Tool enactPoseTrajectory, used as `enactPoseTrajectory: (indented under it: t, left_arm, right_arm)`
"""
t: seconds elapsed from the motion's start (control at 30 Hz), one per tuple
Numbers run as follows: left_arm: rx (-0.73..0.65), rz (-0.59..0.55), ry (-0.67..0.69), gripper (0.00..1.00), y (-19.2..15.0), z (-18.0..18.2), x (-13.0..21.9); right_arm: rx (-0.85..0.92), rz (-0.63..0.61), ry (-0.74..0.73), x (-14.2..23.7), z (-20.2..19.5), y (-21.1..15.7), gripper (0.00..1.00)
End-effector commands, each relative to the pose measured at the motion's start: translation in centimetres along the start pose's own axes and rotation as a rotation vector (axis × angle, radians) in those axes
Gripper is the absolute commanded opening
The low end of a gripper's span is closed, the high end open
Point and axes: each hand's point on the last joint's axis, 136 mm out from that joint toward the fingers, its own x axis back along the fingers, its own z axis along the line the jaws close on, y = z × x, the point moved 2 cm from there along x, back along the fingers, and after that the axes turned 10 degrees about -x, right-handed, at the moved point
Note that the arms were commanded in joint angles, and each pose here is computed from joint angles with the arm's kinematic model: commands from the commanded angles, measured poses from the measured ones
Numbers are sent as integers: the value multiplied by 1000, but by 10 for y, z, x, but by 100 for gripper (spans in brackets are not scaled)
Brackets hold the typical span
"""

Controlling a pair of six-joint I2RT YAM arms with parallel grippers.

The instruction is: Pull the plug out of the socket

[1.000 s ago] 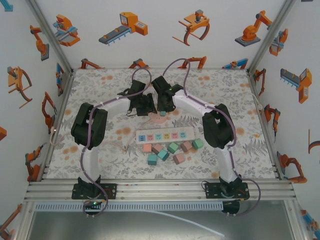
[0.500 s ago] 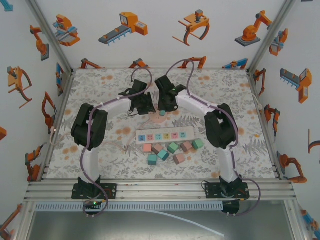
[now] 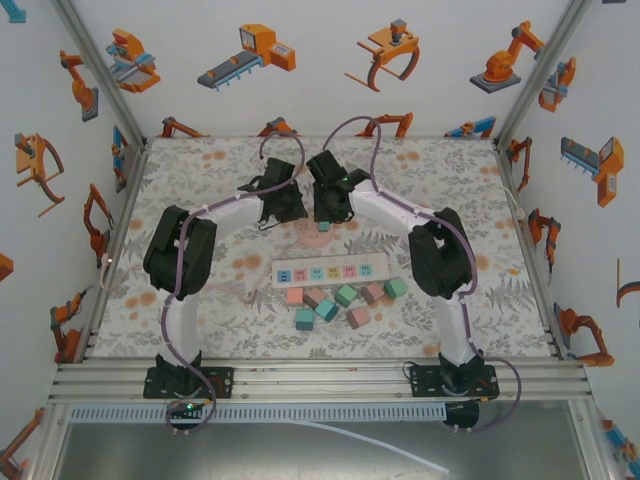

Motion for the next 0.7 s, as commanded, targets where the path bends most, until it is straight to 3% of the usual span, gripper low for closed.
enactPoseTrajectory:
  t: [0.0, 0.07, 0.2, 0.3, 0.37, 0.43, 0.67]
  left_arm:
    - [-99, 344, 257, 30, -110, 68, -28]
    - [-104, 344, 254, 30, -110, 67, -27]
    - [-111, 337, 256, 30, -109, 67, -27]
    - [-71, 325, 163, 31, -108, 61, -26]
    - [-31, 283, 49, 47, -95, 49, -14]
    - [-32, 210, 6, 55, -75, 40, 7]
    - [12, 136, -181, 58, -48, 10, 49]
  right_arm:
    - [-118, -30, 334, 53, 59, 30, 0]
    - [-139, -64, 295, 55, 49, 39, 0]
    - [53, -166, 110, 60, 33, 46, 0]
    - [82, -181, 168, 53, 36, 39, 0]
    - [79, -167, 181, 46, 34, 33, 0]
    - [80, -147, 174, 39, 31, 26, 0]
    - [77, -138, 179, 29, 28, 19, 0]
